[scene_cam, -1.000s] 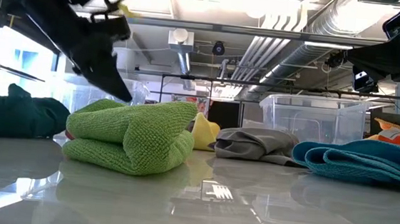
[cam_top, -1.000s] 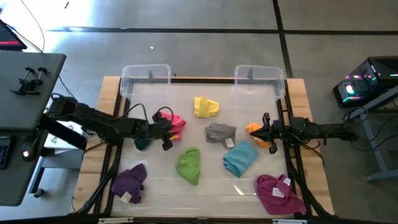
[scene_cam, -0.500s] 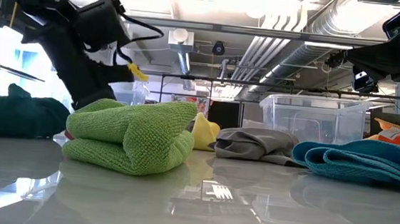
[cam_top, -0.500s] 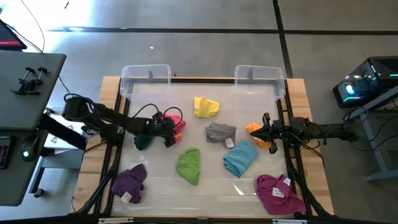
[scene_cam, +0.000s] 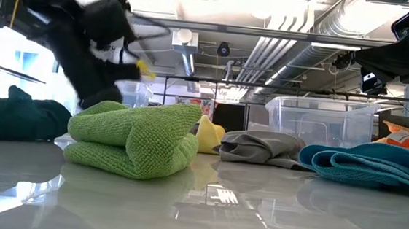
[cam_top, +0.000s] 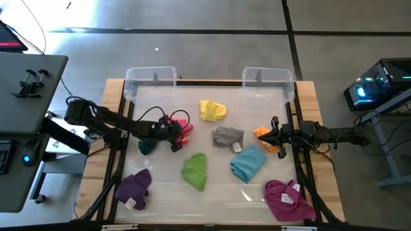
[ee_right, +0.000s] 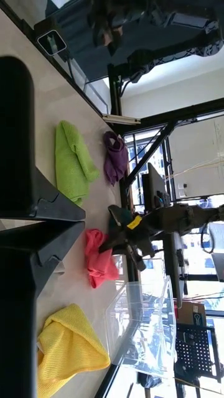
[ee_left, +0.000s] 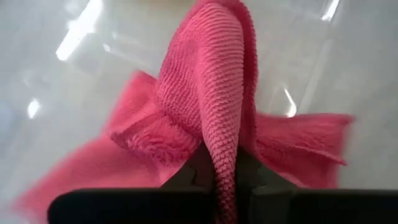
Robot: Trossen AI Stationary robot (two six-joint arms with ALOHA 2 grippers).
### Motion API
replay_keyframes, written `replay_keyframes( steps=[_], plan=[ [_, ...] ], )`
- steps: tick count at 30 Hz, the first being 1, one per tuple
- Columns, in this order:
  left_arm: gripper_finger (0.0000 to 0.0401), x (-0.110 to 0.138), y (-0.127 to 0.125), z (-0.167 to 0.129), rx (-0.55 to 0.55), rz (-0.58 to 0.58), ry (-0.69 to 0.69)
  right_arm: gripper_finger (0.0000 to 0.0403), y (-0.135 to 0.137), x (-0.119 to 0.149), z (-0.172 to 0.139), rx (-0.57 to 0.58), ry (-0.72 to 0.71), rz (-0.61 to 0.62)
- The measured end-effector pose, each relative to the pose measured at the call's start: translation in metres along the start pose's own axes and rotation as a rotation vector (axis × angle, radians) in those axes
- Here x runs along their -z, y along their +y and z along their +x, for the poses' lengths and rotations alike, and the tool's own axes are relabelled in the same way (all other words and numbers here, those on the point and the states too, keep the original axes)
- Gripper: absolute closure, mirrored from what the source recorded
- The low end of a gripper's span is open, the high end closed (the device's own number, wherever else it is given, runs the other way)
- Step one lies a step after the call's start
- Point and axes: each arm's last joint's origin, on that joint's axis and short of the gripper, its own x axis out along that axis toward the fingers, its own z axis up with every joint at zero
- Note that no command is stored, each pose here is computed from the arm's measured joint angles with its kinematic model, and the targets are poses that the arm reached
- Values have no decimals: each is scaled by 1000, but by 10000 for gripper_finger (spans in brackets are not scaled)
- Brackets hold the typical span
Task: Sort towels by color in basket
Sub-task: Put the pink microfiber cloth into the left transparent bin
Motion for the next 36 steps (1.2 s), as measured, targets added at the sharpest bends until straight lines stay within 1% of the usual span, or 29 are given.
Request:
replay_keyframes(
  steps=[5, 8, 11, 13, 15, 18, 20, 23, 25, 27, 30, 33, 36],
  plan=[
    [399, -31, -4, -33, -93, 99, -54, 401, 0, 0, 0, 0, 0, 0],
    [400, -56, -2, -61, -145, 117, -119, 401, 0, 0, 0, 0, 0, 0],
    [400, -75, 5, -88, -198, 134, -175, 401, 0, 0, 0, 0, 0, 0],
    [400, -87, 13, -106, -247, 136, -223, 401, 0, 0, 0, 0, 0, 0],
    [400, -95, 25, -120, -333, 148, -260, 401, 0, 0, 0, 0, 0, 0],
    [401, -100, 47, -133, -447, 151, -267, 401, 0, 0, 0, 0, 0, 0],
    [401, -101, 64, -140, -492, 112, -271, 401, 0, 0, 0, 0, 0, 0],
    [401, -99, 92, -147, -554, 33, -248, 401, 0, 0, 0, 0, 0, 0],
    [401, -97, 109, -148, -572, -21, -230, 401, 0, 0, 0, 0, 0, 0],
    [401, -96, 125, -147, -568, -66, -215, 401, 0, 0, 0, 0, 0, 0],
    [401, -94, 147, -141, -527, -113, -170, 401, 0, 0, 0, 0, 0, 0],
    [401, -87, 166, -129, -502, -170, -86, 401, 0, 0, 0, 0, 0, 0],
    [401, -80, 185, -118, -518, -217, 13, 401, 0, 0, 0, 0, 0, 0]
  ],
)
